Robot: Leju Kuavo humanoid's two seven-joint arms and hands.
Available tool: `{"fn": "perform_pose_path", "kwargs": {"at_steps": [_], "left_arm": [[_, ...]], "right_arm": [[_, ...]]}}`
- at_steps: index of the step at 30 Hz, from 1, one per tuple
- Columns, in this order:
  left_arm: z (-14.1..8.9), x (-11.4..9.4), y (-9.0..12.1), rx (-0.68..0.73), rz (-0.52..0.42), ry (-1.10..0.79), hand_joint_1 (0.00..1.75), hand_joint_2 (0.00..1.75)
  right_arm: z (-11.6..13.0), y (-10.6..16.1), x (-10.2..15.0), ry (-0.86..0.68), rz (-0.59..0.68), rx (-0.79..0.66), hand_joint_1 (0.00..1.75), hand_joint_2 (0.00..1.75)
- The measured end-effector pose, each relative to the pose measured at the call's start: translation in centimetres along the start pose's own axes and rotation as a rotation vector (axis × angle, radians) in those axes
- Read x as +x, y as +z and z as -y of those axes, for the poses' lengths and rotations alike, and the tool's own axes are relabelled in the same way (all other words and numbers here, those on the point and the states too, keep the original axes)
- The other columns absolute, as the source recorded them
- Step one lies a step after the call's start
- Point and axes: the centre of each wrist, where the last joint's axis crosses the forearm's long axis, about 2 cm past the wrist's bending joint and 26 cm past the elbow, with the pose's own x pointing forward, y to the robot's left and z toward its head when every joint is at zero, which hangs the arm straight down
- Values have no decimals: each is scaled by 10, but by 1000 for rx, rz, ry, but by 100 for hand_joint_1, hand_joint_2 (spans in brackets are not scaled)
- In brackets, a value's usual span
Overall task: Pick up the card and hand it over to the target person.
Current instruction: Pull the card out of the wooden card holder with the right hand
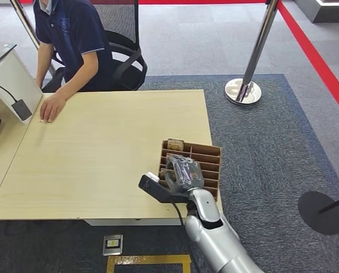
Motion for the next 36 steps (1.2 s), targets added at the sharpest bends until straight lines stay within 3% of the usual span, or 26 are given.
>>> {"fn": "perform_pose_path", "kwargs": {"at_steps": [18, 27, 36], "left_arm": [[0, 0, 0, -1, 2, 15, 0, 0], [-1, 0, 0, -10, 14, 11, 0, 0], [-2, 1, 0, -17, 30, 13, 0, 0]], "right_arm": [[13, 2, 3, 7, 67, -78, 175, 175], [70, 21, 16, -7, 200, -254, 175, 175], [133, 13, 30, 18, 358, -350, 175, 175]]}}
